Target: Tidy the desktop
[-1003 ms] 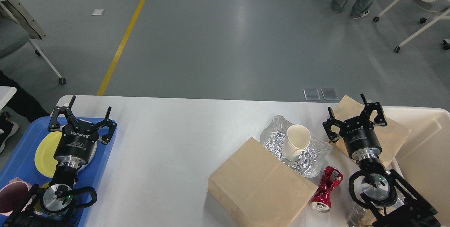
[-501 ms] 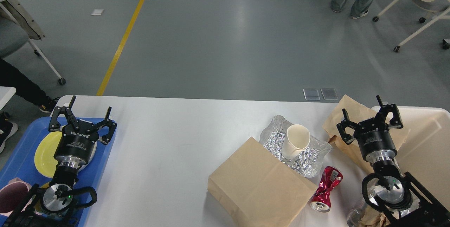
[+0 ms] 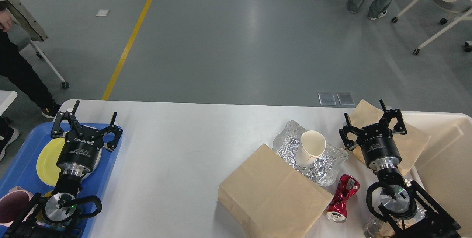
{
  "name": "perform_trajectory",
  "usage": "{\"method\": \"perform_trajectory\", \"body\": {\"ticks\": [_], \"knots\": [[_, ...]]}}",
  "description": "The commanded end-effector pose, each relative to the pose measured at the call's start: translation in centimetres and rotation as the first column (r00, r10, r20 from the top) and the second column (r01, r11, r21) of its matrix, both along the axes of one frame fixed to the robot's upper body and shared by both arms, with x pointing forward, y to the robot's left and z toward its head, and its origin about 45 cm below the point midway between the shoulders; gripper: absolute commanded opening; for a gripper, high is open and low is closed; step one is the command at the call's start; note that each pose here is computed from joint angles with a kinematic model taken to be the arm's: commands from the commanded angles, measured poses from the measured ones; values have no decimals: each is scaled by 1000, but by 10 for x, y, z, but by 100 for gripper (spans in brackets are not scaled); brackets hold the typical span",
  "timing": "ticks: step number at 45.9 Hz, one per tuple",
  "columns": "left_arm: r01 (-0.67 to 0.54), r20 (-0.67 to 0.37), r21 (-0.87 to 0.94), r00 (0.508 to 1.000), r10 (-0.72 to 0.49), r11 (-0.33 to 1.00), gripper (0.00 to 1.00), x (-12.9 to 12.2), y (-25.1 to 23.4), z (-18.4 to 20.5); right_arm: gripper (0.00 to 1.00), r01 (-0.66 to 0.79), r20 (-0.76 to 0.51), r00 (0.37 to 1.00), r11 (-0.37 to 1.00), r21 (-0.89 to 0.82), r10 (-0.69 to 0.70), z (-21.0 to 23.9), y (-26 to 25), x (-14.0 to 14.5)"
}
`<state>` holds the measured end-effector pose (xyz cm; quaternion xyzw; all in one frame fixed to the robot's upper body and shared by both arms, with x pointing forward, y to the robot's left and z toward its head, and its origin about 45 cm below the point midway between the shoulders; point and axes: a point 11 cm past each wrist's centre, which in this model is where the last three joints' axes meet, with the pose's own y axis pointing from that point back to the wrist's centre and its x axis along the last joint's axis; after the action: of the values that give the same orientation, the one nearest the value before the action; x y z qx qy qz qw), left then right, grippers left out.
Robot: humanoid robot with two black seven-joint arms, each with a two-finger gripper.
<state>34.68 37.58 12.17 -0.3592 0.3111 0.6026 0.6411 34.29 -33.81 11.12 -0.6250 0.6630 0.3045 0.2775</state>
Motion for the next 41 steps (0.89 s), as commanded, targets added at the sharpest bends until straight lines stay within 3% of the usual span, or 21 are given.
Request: {"method": "perform_trajectory", "body": {"ticks": [1, 20, 30, 41], "knots": [[0, 0, 0, 1000, 0, 1000, 96, 0, 0, 0, 100, 0, -5, 1000, 1000, -4, 0, -2, -1, -2], [1, 1, 0, 1000, -1, 1000, 96, 0, 0, 0, 100, -45, 5, 999, 999, -30, 45, 4, 4, -1], [1, 1, 0, 1000, -1, 1000, 96, 0, 0, 0, 100, -126, 104, 986, 992, -21, 127, 25, 6, -1], [0, 0, 0, 1000, 0, 1000, 96, 0, 0, 0, 100, -109, 123, 986, 993, -42, 114, 35, 0, 20]]}}
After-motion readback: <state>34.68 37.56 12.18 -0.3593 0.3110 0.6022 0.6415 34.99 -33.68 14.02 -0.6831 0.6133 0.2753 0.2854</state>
